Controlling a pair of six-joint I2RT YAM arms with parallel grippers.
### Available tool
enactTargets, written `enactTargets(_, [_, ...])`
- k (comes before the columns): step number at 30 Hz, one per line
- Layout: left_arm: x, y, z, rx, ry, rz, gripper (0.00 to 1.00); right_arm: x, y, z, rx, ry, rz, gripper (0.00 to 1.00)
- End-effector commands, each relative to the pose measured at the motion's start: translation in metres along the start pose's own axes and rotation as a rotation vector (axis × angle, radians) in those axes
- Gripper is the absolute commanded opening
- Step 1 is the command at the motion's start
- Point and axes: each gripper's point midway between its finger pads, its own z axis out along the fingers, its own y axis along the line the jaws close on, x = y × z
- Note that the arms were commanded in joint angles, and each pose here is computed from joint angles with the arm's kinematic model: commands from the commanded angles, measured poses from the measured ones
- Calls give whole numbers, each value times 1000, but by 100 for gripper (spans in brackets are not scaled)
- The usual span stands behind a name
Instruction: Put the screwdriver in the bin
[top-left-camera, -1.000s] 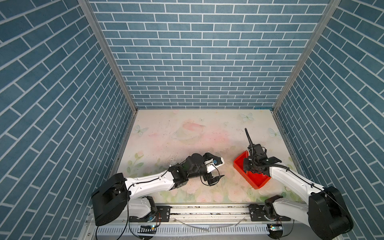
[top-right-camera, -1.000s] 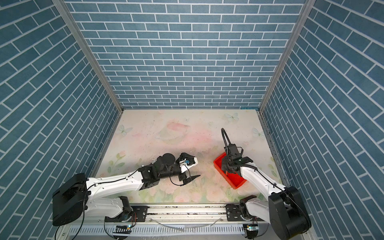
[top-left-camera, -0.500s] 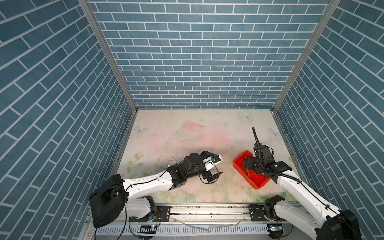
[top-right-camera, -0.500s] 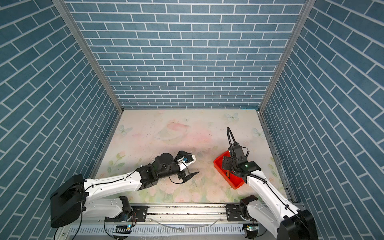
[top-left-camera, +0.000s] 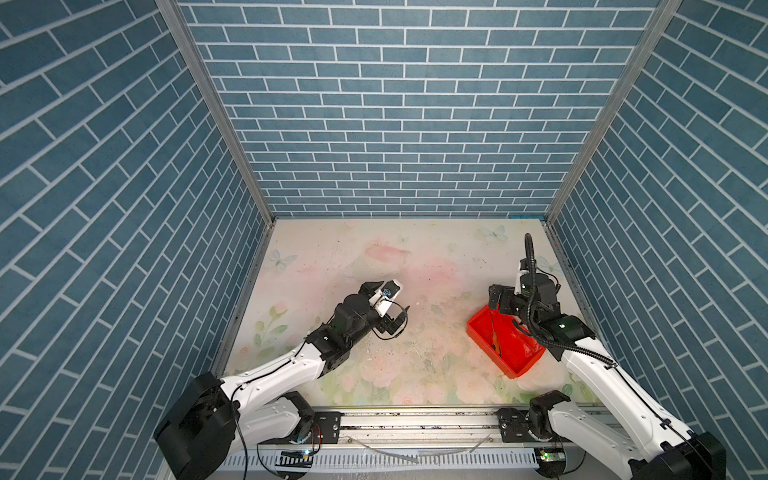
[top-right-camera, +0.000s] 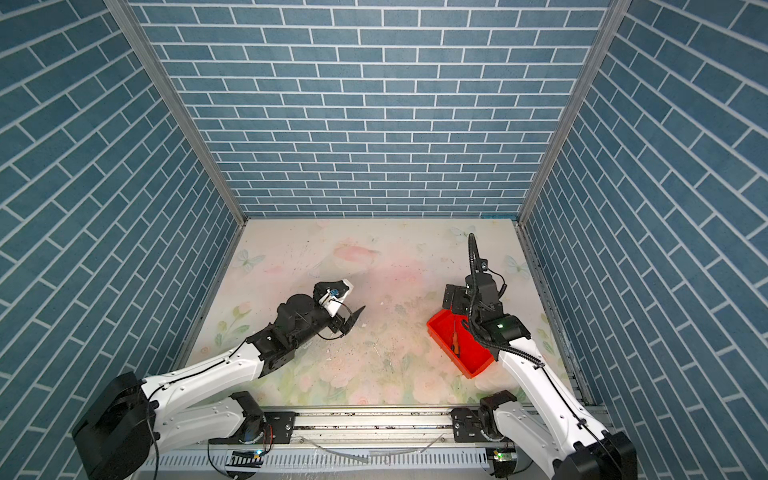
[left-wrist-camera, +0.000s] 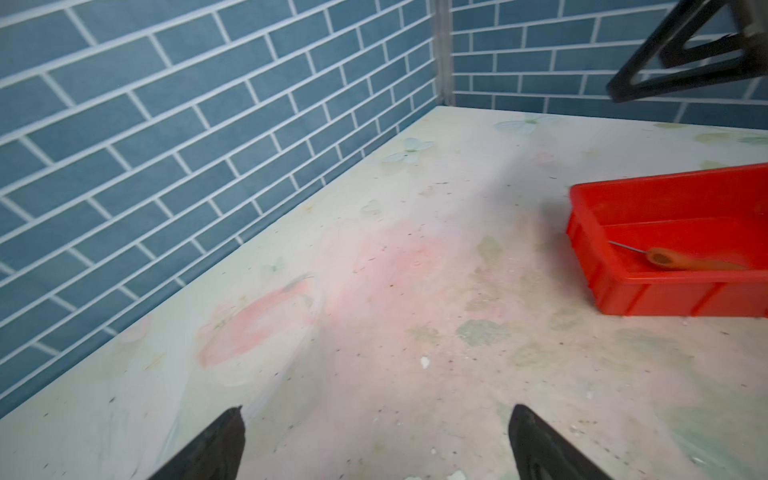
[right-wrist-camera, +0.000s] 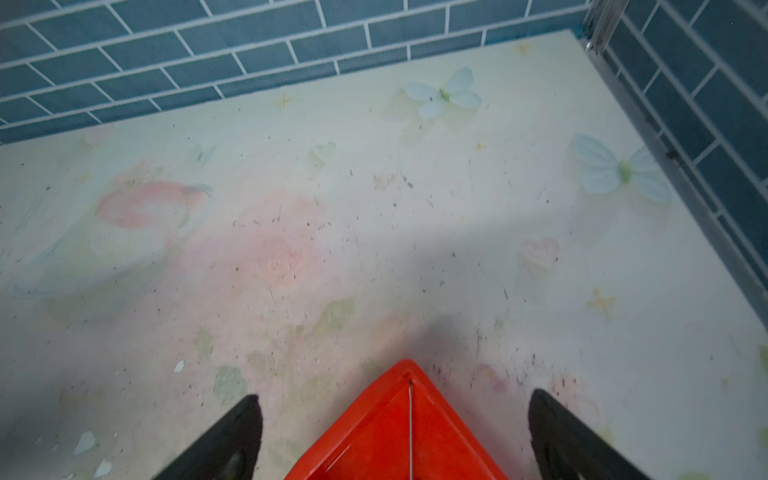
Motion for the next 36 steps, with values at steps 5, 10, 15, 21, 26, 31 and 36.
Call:
enactTargets(5, [34, 80, -22, -311, 39, -86, 100, -36, -48, 16, 145, -233, -76, 99])
enactTargets(10, [55, 120, -43, -482, 79, -117, 100, -32, -87, 21, 321, -295, -115, 98])
enactTargets(15, [80, 151, -59, -635, 148, -100, 100, -18, -105, 38, 398, -342, -120, 98])
enactTargets(21, [121, 177, -69, -721, 155, -203, 100, 1, -115, 66, 412, -330, -108, 98])
enactTargets(26, [124, 192, -60, -722, 137, -220, 100, 8, -121, 82, 386, -329, -94, 97])
enactTargets(31, [137, 220, -51, -764, 109, -308, 100, 9, -126, 99, 340, -266, -63, 99])
enactTargets(36, [156, 223, -30, -711, 167, -335, 100, 12, -123, 106, 286, -247, -55, 99])
